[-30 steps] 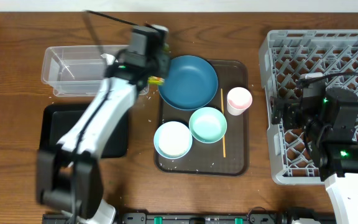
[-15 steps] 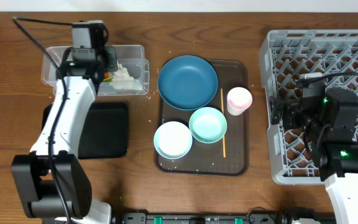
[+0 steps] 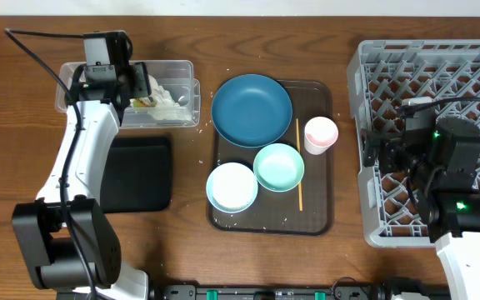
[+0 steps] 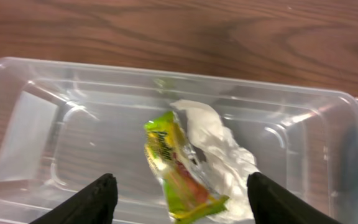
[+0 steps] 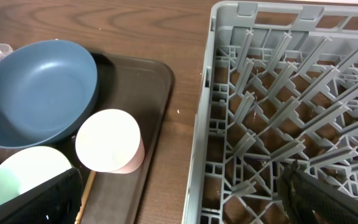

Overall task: Sort waste into correct bins and load items into the dishwasher rack
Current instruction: 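Carry the yellow wrapper to the clear bin and release it, then grasp the pink cup with the left gripper and lift it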

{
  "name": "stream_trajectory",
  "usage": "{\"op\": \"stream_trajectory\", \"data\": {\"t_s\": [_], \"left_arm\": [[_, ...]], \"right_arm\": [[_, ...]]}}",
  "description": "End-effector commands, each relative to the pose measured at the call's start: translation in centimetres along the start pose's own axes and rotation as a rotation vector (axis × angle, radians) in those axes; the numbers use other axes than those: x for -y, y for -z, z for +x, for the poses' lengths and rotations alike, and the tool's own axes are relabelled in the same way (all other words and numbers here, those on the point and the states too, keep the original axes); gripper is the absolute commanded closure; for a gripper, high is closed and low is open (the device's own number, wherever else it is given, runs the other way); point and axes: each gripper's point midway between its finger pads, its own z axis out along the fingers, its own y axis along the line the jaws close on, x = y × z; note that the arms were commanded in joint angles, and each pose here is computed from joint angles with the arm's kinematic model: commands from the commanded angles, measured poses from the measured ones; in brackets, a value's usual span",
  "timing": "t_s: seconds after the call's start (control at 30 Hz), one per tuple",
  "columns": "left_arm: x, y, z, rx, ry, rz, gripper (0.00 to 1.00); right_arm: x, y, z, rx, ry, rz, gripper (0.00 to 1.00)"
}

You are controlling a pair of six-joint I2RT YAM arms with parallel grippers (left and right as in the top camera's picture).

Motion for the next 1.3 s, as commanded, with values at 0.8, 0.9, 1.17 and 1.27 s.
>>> {"op": "stream_trajectory", "data": {"t_s": [0.8,0.9,1.17,1.27], "left_arm": [[21.5,5.8,6.6,-0.138,-0.27,0.593,0.12],[24.5,7.1,7.7,-0.141,-0.305,0.662,0.12],[30.6,8.1,10.0,-0.086,-0.431,0.707,0.12],[32.6,7.6,11.6,-0.077,-0.482,0.686,0.12]], "right_arm": [[7.3,2.2,1.6,-0.024,-0.291,0.459,0.01],[8.9,3.0,2.7,-0.048,-0.341,0.541,0.01],[9.0,2.9,2.6,-0.044,-0.361,0.521,0.01],[8.9,2.9,2.6,-0.045,-0.361,0.519,0.01]]}}
